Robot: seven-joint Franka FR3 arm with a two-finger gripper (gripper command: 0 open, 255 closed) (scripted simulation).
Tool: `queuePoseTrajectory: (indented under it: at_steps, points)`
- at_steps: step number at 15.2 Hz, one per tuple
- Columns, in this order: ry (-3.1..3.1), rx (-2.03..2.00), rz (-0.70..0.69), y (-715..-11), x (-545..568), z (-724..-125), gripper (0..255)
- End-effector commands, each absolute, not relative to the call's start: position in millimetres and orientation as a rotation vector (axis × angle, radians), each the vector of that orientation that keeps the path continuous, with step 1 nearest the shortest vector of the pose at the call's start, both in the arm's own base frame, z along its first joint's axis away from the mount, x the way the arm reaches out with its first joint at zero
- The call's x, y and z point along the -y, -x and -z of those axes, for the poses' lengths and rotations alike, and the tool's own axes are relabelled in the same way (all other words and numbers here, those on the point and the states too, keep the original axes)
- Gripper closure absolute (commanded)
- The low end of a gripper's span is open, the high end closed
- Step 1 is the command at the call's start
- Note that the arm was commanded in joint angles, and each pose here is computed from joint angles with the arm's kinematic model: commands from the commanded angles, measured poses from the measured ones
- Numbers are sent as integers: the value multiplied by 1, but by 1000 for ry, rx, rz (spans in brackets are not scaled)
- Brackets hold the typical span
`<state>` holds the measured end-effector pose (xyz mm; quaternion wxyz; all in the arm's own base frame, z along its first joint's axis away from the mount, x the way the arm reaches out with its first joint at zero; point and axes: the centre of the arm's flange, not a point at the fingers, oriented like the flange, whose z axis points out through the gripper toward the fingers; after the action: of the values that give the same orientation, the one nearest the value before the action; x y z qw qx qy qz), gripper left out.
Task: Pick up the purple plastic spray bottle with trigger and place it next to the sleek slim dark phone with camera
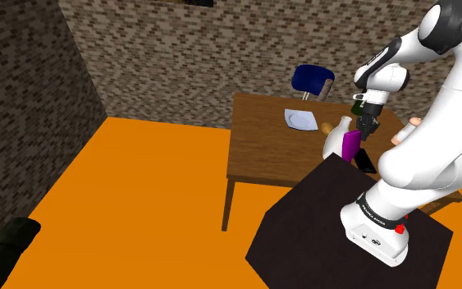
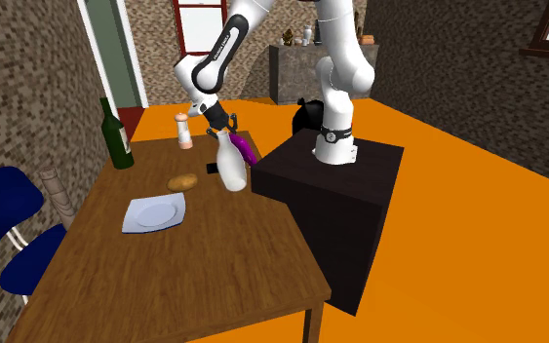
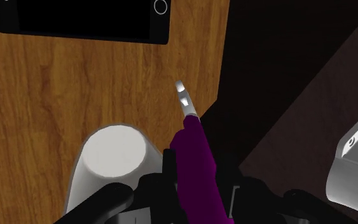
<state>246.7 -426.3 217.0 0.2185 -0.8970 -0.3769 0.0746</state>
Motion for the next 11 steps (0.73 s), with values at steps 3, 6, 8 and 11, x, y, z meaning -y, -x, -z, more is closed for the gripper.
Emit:
queuePoseTrajectory:
  at_steps: [3, 6, 8, 11]
  points:
    - [2482, 1042, -207, -246, 426, -216, 255]
    - [2482, 1042, -207, -246, 426, -227, 255]
    - [2482, 1042, -207, -246, 426, -237, 255]
    - [2482, 1042, -207, -246, 426, -253, 255]
